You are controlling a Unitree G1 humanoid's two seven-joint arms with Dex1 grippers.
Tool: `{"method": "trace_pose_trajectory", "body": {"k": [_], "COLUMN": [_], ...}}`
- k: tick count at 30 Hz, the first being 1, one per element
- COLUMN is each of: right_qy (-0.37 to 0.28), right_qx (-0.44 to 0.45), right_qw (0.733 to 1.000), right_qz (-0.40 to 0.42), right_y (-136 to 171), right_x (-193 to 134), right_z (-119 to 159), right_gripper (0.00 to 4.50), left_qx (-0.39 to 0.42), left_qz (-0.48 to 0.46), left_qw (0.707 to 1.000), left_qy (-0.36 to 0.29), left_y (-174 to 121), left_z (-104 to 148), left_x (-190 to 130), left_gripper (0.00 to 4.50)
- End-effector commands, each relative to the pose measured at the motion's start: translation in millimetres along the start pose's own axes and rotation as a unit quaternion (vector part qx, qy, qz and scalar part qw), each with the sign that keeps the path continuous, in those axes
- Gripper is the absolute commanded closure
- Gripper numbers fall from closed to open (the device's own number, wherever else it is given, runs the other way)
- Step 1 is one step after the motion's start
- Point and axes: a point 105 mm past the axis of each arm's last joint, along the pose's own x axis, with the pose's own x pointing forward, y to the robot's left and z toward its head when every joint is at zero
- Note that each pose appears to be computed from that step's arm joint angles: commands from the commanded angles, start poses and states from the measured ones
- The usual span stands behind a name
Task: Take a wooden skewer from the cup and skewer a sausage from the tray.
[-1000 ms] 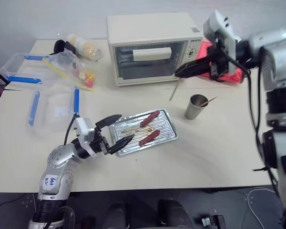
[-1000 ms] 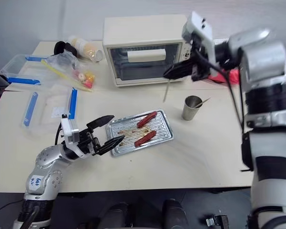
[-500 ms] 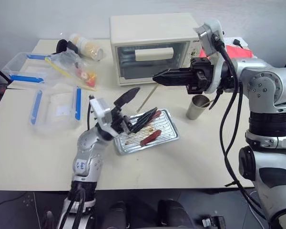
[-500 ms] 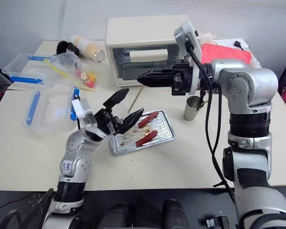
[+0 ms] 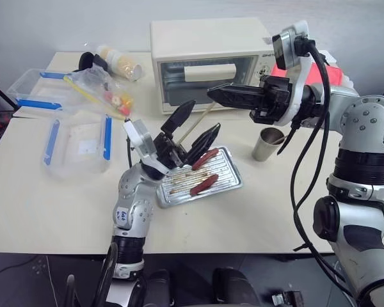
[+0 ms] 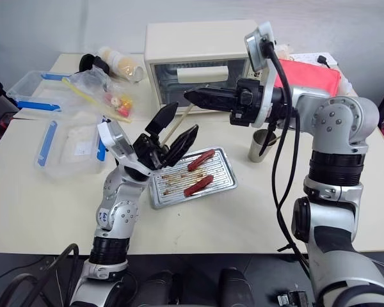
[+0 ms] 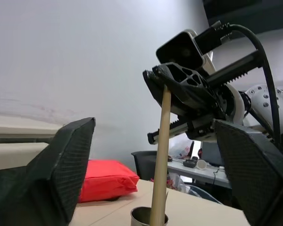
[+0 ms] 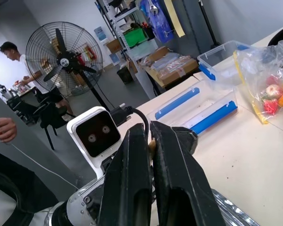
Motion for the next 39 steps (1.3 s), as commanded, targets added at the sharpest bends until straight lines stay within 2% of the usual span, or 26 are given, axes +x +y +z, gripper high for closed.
{"method": "trace_pose_trajectory", "body": {"k": [1,11,20,24,26,28,33,34,39], "right_qy": [-0.017,-0.022,-0.019,-0.008,0.008,0.029,0.096,0.098,0.131], "right_qx": [-0.015,-0.008,0.004,-0.01,-0.042,-0.073,-0.152,-0.169,-0.245], "right_qw": [1.0,1.0,0.999,0.999,0.997,0.993,0.977,0.975,0.958], "right_qz": [0.006,0.001,-0.027,-0.046,-0.069,-0.093,-0.115,-0.102,-0.076], "right_y": [5.8,3.6,-4.3,-8.8,-13.9,-19.6,-21.6,-17.4,-4.8], "right_x": [-3.8,-5.6,-17.8,-30.5,-41.3,-54.2,-87.5,-93.3,-108.9], "right_z": [8.4,7.5,2.0,-4.7,-11.6,-20.7,-60.4,-70.8,-109.9], "right_gripper": [4.5,4.5,4.5,3.39,2.67,1.84,0.29,0.06,0.06], "left_qx": [0.008,-0.004,0.0,0.007,0.013,0.026,0.066,0.077,0.094], "left_qz": [-0.01,0.001,0.023,0.018,0.008,-0.01,-0.027,-0.023,0.023], "left_qw": [0.999,0.999,0.999,1.0,1.0,0.998,0.981,0.974,0.959], "left_qy": [-0.03,-0.039,-0.046,-0.022,0.012,0.059,0.182,0.21,0.268], "left_y": [-6.1,-8.5,0.8,4.3,6.4,7.1,15.0,18.1,27.6], "left_z": [12.1,11.7,18.8,18.8,16.4,13.5,18.2,21.3,38.1], "left_x": [7.2,8.7,9.3,2.6,-8.0,-24.9,-82.4,-96.9,-139.3], "left_gripper": [1.54,4.49,4.49,4.5,4.5,4.5,4.5,4.5,4.5]}}
